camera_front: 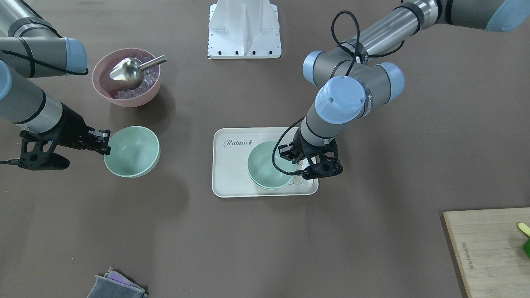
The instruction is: Stack green bowls together
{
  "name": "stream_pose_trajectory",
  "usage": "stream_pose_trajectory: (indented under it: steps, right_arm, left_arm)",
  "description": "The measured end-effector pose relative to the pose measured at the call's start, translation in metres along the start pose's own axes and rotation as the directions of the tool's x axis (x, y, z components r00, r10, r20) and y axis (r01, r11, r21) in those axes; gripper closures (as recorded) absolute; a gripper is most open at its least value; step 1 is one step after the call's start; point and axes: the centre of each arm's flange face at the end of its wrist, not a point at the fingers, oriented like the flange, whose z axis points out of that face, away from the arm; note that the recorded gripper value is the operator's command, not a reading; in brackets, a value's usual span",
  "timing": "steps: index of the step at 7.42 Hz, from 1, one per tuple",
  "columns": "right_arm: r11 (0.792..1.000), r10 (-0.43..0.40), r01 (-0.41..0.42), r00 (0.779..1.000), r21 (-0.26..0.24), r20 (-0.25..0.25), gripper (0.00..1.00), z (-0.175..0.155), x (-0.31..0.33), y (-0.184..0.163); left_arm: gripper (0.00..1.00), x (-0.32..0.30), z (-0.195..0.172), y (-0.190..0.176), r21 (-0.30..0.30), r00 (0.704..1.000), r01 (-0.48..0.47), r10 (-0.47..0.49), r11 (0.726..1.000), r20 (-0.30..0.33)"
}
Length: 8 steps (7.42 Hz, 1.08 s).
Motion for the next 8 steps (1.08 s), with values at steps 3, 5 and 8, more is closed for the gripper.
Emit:
stream_pose_trajectory:
  steps: [3,5,8]
  right_arm:
    - [1.000,-0.002,0.002,1.000,0.001,0.001,1.00,-0.0008,-0.0008,0.0004]
    - [1.000,-0.001,0.001,1.000,0.004,0.004,1.00,-0.0032,-0.0008,0.0002]
    - [1.000,0.000,0.000,1.000,0.006,0.007,1.00,-0.0058,-0.0004,0.0022]
  left_arm:
    - [1.00,0.0003,0.0017,0.0004,-0.002,1.000,0.002,-0.002,1.000,0.002]
    - [1.00,0.0023,0.0038,0.0028,-0.005,1.000,0.002,-0.002,1.000,0.003]
    - [1.00,0.0033,0.0054,0.0038,-0.007,1.000,0.004,-0.004,1.000,0.004]
